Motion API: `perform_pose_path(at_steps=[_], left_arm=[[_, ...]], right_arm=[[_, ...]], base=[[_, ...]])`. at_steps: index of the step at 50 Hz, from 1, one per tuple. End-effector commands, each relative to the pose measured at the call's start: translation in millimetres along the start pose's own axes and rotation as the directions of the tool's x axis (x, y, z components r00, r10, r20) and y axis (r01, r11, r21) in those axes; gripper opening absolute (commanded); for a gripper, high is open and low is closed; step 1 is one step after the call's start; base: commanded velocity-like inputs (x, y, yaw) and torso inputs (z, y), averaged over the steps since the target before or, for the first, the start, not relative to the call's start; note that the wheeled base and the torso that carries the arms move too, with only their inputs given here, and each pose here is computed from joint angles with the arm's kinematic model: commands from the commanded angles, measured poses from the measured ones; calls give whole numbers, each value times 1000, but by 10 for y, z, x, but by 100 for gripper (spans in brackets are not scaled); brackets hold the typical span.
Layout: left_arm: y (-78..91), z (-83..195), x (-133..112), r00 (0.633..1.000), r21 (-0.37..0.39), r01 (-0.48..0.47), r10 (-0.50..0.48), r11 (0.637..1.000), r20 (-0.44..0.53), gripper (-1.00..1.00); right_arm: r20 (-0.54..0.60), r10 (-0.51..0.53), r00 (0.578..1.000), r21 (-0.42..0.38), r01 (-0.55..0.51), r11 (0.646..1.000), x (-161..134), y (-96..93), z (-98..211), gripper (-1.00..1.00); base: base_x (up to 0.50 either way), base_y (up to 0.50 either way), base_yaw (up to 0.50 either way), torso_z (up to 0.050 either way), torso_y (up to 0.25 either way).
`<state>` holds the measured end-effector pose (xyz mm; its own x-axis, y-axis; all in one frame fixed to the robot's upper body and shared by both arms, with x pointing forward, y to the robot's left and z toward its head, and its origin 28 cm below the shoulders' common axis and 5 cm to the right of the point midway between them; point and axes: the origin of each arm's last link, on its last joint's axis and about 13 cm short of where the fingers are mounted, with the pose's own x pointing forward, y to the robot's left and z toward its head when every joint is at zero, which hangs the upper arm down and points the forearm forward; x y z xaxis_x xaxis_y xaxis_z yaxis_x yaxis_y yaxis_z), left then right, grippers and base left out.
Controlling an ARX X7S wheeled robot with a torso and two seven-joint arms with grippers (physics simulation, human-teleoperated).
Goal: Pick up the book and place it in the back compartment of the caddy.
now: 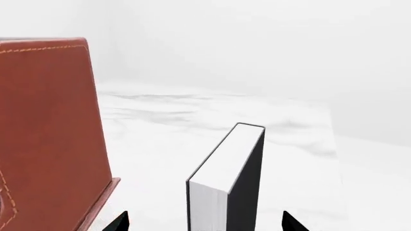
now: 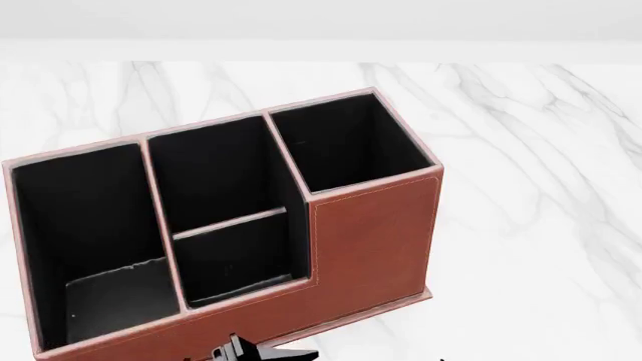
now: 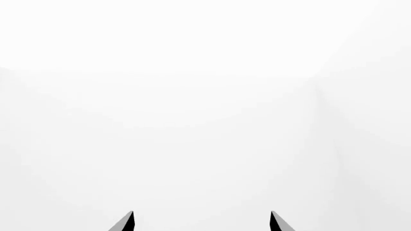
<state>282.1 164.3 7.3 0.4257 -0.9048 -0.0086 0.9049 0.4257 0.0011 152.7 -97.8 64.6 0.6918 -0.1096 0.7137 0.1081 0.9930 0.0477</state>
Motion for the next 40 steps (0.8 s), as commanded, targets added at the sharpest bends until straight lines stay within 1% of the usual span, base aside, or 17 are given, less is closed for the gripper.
perform_pose_path(at_steps=[1, 12, 22, 40], left_arm=[[1, -14, 52, 1000, -7, 14, -14, 1000, -24, 100], [-19, -23, 99, 999, 5, 28, -28, 1000, -46, 100], [12, -23, 135, 998, 7, 21, -20, 1000, -62, 100], [7, 2, 259, 994, 25, 48, -45, 999, -97, 100]], right_arm=[[1, -2, 1000, -1, 2, 1000, -1, -3, 6, 100], [0, -1, 1000, 0, 1, 1000, 2, -4, 5, 100], [-2, 1, 1000, 0, -1, 1000, -1, -1, 0, 100], [1, -1, 1000, 5, 1, 1000, 3, -7, 14, 100]], base=[[0, 0, 0, 0, 0], [0, 0, 0, 0, 0], [0, 0, 0, 0, 0], [0, 0, 0, 0, 0]])
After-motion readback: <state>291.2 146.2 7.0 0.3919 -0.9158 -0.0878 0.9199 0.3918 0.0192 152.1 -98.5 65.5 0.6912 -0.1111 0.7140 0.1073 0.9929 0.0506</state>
